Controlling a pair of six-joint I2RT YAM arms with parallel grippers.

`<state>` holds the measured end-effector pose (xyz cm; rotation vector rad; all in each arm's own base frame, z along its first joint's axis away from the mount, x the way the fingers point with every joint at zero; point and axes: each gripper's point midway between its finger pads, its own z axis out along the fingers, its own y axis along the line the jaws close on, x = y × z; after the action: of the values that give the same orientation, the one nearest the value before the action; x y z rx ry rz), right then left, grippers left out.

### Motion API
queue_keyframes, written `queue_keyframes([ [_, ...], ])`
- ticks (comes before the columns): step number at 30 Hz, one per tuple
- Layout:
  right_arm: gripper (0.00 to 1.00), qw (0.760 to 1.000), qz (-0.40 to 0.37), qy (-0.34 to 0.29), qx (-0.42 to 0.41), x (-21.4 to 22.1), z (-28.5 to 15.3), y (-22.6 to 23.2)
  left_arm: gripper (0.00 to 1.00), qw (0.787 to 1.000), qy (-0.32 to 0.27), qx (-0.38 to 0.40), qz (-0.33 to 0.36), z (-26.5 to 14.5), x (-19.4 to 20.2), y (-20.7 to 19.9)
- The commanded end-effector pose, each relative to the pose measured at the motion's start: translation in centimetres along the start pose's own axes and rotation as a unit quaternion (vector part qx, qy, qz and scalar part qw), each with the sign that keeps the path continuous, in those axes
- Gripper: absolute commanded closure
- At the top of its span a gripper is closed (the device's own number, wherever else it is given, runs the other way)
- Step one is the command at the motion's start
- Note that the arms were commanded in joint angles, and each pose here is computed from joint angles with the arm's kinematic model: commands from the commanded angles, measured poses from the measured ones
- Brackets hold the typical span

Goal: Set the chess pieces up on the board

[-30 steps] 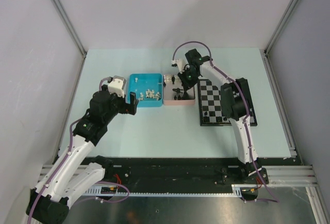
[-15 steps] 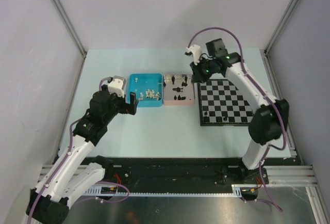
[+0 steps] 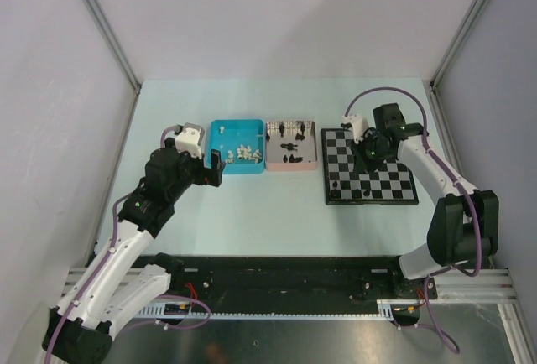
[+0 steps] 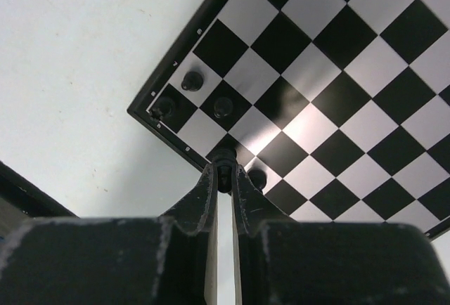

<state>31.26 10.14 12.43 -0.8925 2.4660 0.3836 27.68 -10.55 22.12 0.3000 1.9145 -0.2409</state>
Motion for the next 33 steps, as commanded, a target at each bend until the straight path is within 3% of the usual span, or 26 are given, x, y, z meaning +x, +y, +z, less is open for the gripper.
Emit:
queue_keyframes([
  [1,0.91,1.0,-0.003,-0.019,0.024,-0.4,0.1,-1.3,0.01,1.0,-0.02,0.001,0.018,-0.2,-0.9,0.2],
  [13,0.89,1.0,0.023,0.018,0.006,1.2,3.5,-1.9,0.01,1.0,-0.019,0.006,0.018,-0.1,-0.8,0.0],
  [33,0.88,0.997,0.029,0.074,0.016,4.4,5.5,-1.9,0.01,1.0,-0.019,0.008,0.018,-0.2,-0.9,-0.1],
])
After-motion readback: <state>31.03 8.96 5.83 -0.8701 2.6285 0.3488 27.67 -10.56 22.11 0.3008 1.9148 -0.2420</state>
